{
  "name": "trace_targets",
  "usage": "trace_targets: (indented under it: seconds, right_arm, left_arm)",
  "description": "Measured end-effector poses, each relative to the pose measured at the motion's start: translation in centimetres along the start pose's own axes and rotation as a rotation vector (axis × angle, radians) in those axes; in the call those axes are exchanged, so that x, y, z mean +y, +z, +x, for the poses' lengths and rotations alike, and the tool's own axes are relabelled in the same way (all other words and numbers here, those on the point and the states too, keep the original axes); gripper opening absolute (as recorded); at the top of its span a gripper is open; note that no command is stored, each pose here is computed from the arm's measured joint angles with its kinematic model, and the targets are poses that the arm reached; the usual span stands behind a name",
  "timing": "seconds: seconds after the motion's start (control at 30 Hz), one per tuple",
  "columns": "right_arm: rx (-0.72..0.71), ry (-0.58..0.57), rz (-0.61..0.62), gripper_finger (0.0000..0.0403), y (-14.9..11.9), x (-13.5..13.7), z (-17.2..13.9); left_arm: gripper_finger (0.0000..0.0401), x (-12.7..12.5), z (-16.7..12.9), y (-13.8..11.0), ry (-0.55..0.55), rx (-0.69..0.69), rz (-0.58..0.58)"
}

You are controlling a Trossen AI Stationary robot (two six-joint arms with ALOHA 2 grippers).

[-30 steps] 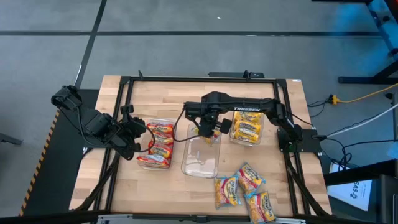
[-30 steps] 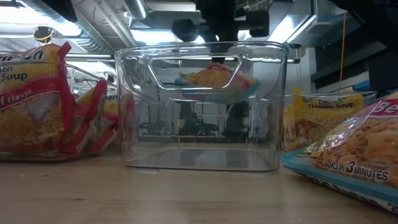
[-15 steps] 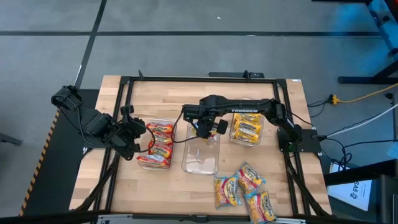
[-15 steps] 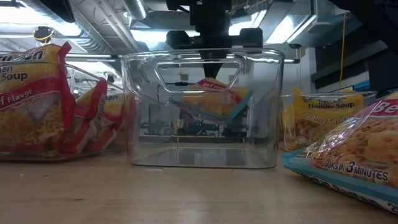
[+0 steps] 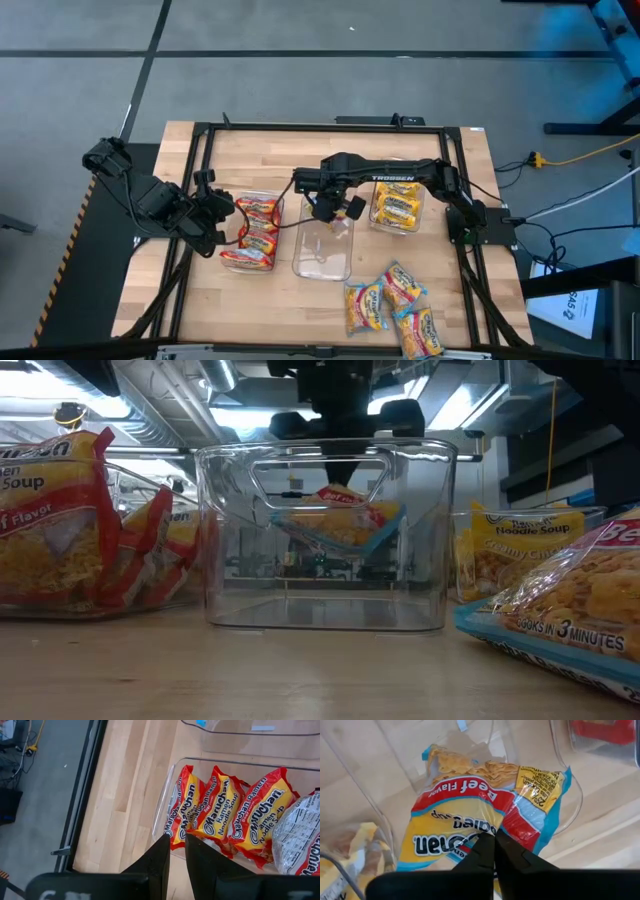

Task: Sort Maruchan noodles
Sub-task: Put the blue noodle pack into the middle transparent bin

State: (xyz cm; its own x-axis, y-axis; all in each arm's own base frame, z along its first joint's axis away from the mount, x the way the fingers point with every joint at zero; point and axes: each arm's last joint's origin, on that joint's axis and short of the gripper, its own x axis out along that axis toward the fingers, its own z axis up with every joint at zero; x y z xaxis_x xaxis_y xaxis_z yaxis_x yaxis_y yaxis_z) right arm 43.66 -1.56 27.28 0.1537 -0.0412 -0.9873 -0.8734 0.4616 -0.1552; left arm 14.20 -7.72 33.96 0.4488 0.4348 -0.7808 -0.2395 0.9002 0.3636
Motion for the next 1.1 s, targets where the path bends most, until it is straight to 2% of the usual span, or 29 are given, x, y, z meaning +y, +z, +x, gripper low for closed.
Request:
trace_targets:
  seconds: [0.17, 0.37, 0.5, 0.67, 0.8, 0.87, 1.0, 1.1]
  right_arm:
    - [0.011, -0.006, 0.026, 0.0054, 0.0, 0.0, 0.0]
    - [0.099, -0.049, 0.033, 0.0109, -0.3, -0.1, 0.0]
    - [0.177, -0.088, 0.114, 0.0125, -0.5, -0.1, -0.1]
    - [0.284, -0.079, 0.305, 0.0128, -0.6, 0.8, -0.2]
    - [0.332, -0.070, 0.585, 0.0127, -0.1, 1.9, -0.4]
    - [0.281, -0.078, 0.743, 0.0127, 0.3, 2.4, -1.2]
    - [0.165, -0.094, 0.949, 0.0127, 1.0, 3.8, -4.4]
    - [0.044, -0.050, 1.070, 0.0127, 1.7, 5.4, -7.2]
  left_arm:
    - [0.0053, 0.0, 0.0, 0.0, 0.000, 0.000, -0.003]
    - [0.0053, 0.0, 0.0, 0.0, 0.000, 0.000, -0.028]
    - [0.0053, 0.0, 0.0, 0.0, 0.000, 0.000, -0.030]
    - [0.0053, 0.0, 0.0, 0.0, 0.000, 0.000, -0.030]
    - [0.0053, 0.0, 0.0, 0.0, 0.000, 0.000, -0.030]
    - [0.0053, 0.0, 0.0, 0.0, 0.000, 0.000, -0.030]
    - [0.0053, 0.0, 0.0, 0.0, 0.000, -0.001, -0.029]
    - [0.0053, 0.0, 0.0, 0.0, -0.001, -0.002, -0.031]
